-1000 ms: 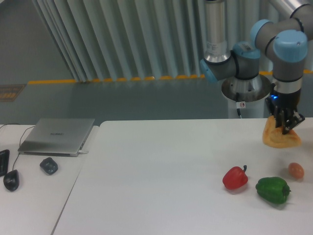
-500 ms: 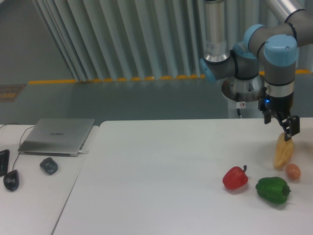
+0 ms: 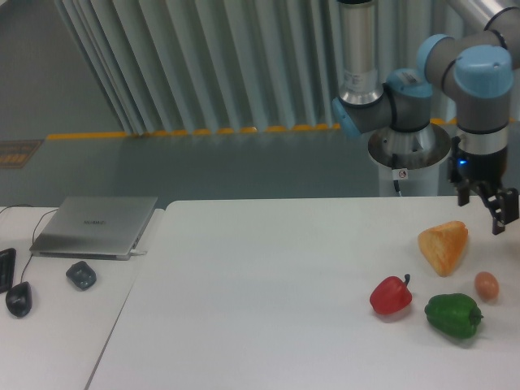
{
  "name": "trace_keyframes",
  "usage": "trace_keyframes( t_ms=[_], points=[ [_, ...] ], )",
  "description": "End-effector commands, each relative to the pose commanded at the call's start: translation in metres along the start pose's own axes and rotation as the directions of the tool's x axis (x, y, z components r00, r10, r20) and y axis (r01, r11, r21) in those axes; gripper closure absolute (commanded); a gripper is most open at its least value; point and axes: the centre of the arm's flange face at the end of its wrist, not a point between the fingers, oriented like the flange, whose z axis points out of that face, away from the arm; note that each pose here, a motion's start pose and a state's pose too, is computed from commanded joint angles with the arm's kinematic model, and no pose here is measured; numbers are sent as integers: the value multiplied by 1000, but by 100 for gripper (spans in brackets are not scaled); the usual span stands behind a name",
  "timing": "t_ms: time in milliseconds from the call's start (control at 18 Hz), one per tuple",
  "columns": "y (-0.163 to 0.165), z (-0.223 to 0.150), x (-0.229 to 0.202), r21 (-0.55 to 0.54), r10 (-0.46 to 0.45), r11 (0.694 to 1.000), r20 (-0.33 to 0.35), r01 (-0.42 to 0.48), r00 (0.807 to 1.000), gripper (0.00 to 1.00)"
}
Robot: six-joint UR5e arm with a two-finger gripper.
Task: Place the triangular bread on the table
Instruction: 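Lift the open gripper away from the bread and withdraw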
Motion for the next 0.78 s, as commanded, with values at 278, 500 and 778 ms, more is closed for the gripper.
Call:
trace_keyframes(
  t_ms=[278, 500, 778],
  points=[
    [53, 27, -27, 3, 92, 996, -28, -92, 995, 0],
    [94, 51, -42, 29, 91, 996, -40, -90, 995, 0],
    [102, 61, -50, 22, 96, 995, -33, -95, 995, 0]
  ],
)
